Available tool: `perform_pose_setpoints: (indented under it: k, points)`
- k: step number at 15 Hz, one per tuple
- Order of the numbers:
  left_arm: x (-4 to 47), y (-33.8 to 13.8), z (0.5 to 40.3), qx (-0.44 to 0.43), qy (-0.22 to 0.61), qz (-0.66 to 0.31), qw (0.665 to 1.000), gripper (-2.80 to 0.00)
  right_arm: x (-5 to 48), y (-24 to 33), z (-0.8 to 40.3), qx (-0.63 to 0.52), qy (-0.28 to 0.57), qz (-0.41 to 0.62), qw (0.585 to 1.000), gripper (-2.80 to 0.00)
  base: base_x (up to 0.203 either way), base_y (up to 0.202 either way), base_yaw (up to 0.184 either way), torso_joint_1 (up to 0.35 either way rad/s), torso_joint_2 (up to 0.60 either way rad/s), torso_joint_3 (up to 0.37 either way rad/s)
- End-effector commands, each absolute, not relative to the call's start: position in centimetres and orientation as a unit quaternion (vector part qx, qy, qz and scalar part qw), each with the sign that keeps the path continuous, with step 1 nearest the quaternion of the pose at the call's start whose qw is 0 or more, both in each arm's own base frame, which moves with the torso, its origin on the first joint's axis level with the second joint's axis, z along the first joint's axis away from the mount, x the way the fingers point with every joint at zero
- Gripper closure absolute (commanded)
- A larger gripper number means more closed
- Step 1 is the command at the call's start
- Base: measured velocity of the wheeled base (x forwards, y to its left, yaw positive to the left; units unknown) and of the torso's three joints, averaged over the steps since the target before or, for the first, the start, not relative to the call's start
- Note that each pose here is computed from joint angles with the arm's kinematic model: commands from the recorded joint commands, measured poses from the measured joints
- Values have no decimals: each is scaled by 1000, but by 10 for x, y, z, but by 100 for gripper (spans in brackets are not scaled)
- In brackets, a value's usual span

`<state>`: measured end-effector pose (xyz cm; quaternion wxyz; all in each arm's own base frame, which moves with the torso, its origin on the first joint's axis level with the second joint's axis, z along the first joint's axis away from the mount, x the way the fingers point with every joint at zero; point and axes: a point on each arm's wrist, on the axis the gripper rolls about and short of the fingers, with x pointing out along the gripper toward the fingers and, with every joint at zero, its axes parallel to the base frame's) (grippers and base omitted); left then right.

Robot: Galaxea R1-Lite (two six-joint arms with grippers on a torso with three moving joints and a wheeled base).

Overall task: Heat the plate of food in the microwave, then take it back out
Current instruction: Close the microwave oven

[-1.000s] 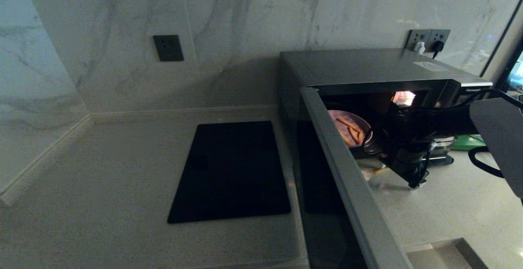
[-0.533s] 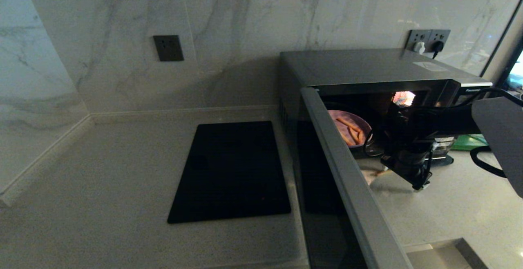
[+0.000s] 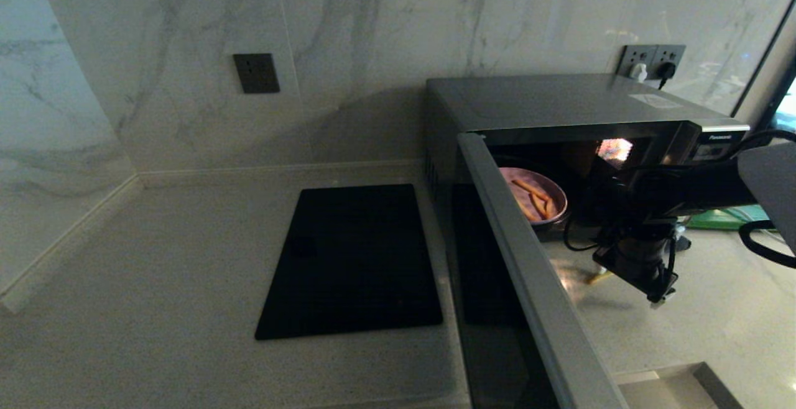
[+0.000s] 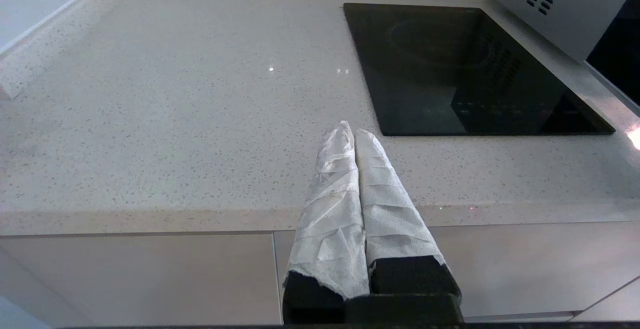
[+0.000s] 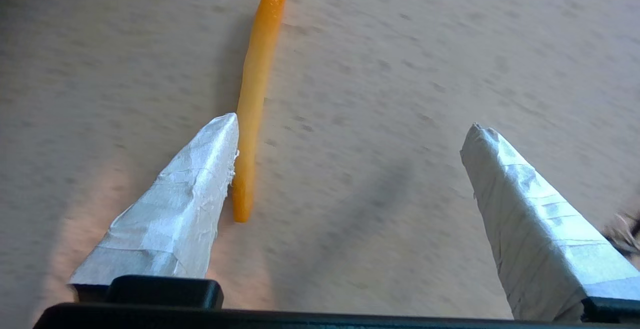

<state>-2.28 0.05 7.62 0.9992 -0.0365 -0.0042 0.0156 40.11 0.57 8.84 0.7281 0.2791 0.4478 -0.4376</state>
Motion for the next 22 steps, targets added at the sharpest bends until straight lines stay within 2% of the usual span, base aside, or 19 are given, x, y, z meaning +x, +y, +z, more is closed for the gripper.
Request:
perform_pose_setpoints:
  k: [1,4,12,22]
  points:
    - [-23,1,76,-37,-4,16,999,0,399,6,102,290,432,-434,735,-280,0,0,0,0,0,0]
    - [-23,1,76,-37,-4,16,999,0,408,6,111,304,414,-425,746,-280,0,0,0,0,0,0]
    - [-23,1,76,-37,-4,16,999,0,429,12,101,326,409,-415,745,-280,0,0,0,0,0,0]
    - [-23,1,76,-37,-4,16,999,0,424,8,109,418,433,-416,682,-280,0,0,0,0,0,0]
